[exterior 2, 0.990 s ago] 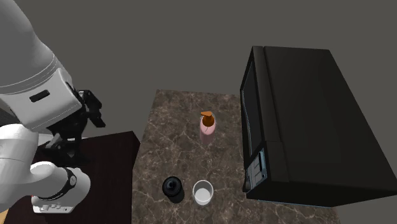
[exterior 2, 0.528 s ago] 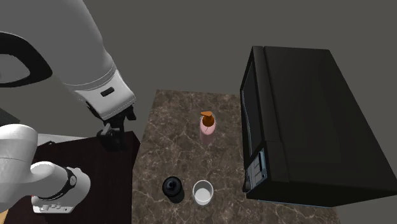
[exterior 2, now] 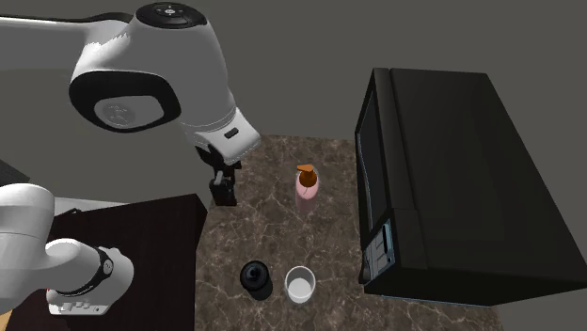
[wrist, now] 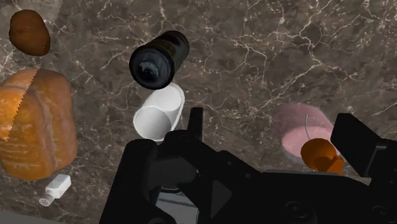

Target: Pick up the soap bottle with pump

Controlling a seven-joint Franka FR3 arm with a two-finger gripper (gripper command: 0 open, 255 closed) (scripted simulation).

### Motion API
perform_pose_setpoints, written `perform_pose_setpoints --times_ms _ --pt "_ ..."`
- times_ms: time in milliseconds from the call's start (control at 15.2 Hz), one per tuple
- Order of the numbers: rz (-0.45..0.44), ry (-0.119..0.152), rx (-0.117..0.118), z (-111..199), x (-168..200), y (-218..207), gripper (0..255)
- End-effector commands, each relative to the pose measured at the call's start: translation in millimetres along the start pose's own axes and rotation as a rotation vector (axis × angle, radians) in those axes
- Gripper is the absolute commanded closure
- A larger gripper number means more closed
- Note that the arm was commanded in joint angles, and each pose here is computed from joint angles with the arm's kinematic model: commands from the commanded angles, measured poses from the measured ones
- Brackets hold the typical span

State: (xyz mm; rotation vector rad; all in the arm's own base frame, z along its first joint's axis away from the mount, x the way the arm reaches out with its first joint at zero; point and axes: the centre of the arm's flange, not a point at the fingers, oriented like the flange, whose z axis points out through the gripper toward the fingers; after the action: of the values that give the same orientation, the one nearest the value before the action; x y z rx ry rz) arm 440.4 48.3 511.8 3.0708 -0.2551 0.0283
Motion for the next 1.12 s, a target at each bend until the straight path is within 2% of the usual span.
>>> perform_pose_setpoints --times_ms 0,1056 --pt "-0.003 0.001 0.004 15.8 16.0 -16.3 0" --pt "-0.029 0.006 0.031 126.2 137.5 -144.5 0"
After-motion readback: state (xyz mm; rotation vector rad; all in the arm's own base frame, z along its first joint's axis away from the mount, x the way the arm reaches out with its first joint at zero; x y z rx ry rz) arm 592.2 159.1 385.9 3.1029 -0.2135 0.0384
